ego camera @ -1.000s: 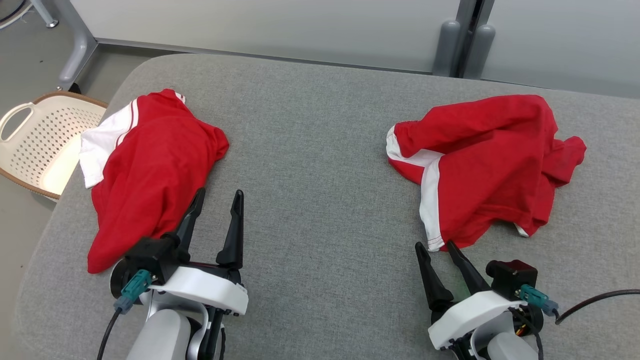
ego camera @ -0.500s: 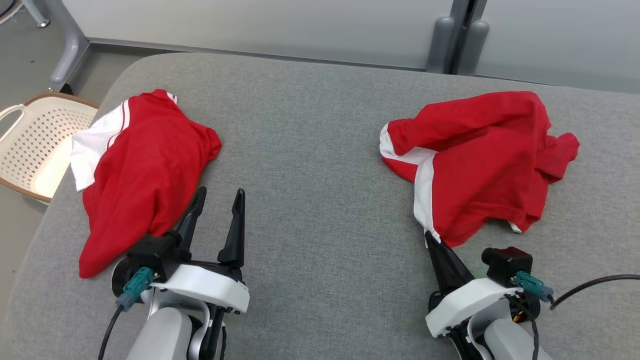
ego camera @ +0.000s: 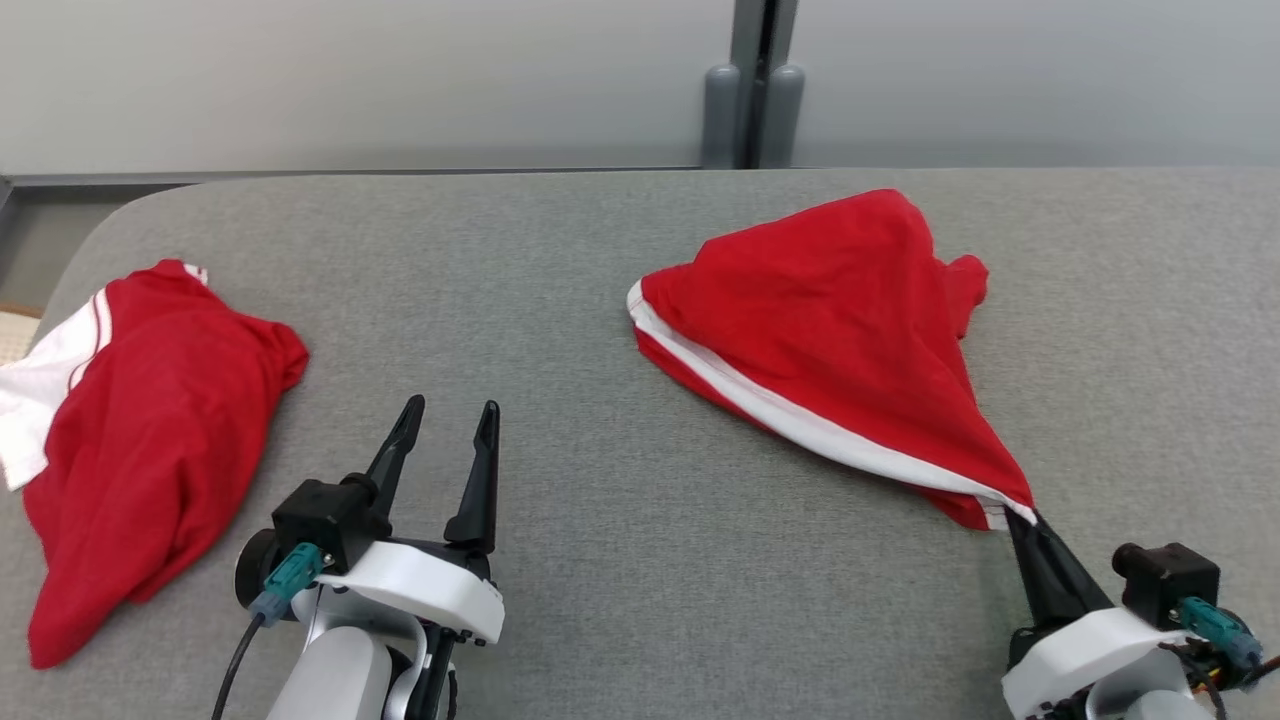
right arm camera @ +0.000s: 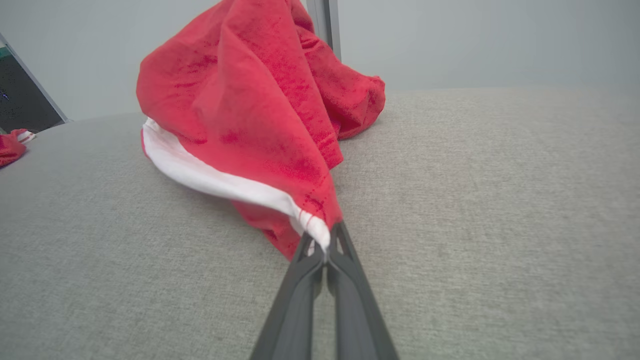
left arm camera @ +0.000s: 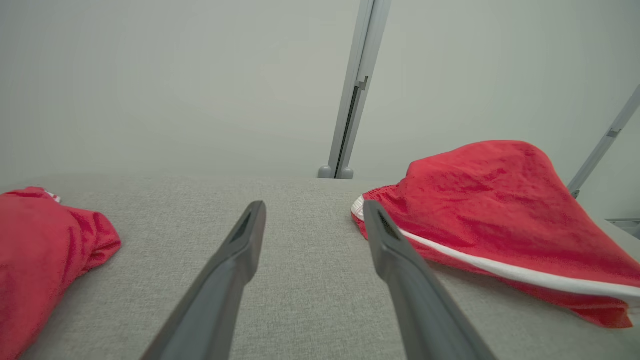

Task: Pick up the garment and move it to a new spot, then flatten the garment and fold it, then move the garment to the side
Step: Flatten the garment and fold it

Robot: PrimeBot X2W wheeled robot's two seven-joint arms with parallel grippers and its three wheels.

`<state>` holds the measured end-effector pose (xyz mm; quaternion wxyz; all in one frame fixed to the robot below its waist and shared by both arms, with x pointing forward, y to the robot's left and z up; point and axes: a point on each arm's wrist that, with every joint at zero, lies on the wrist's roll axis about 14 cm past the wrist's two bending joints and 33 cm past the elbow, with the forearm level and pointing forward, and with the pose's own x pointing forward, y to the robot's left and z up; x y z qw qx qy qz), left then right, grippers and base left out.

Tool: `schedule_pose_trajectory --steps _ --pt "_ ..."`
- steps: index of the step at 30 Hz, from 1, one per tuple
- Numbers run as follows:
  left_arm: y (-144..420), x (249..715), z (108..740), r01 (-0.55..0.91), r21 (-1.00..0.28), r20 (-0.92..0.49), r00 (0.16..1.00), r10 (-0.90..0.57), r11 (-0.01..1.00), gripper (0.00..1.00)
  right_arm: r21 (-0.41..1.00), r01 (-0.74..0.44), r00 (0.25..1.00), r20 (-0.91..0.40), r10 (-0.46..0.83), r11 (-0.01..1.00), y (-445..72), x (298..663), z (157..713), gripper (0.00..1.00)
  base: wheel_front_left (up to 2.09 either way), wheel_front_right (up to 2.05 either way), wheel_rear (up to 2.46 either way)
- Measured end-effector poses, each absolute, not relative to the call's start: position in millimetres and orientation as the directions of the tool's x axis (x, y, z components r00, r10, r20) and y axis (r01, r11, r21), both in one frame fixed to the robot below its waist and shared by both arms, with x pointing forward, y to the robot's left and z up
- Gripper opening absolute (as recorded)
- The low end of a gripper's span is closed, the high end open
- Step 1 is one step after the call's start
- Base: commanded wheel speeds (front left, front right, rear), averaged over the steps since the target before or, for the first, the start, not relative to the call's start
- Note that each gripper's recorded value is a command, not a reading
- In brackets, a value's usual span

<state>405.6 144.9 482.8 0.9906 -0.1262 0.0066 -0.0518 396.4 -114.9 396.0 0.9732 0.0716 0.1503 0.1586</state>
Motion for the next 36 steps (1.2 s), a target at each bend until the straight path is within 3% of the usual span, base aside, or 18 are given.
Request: schedule_pose_trajectory --steps 9,14,21,36 --pt "80 418 474 0.287 -0.26 -0.025 0.952 -0.304 0.922 1.0 0.083 -0.178 0.938 -0.287 0.195 0.98 -194 368 406 0.0 0.0 0.0 0.0" --pt "24 415 448 0.461 -0.223 -0.107 0.864 -0.492 0.859 1.0 0.078 -0.107 0.94 -0.318 0.126 0.991 -220 356 401 0.0 0.0 0.0 0.0" --pt "-17 422 430 0.628 -0.136 -0.178 0.745 -0.642 0.766 1.0 0.078 -0.09 0.934 -0.339 0.111 0.993 -220 358 394 0.0 0.0 0.0 0.0" --pt "-34 456 399 0.727 -0.08 -0.303 0.635 -0.711 0.682 1.0 0.084 -0.073 0.919 -0.382 0.1 0.994 -219 362 374 0.0 0.0 0.0 0.0"
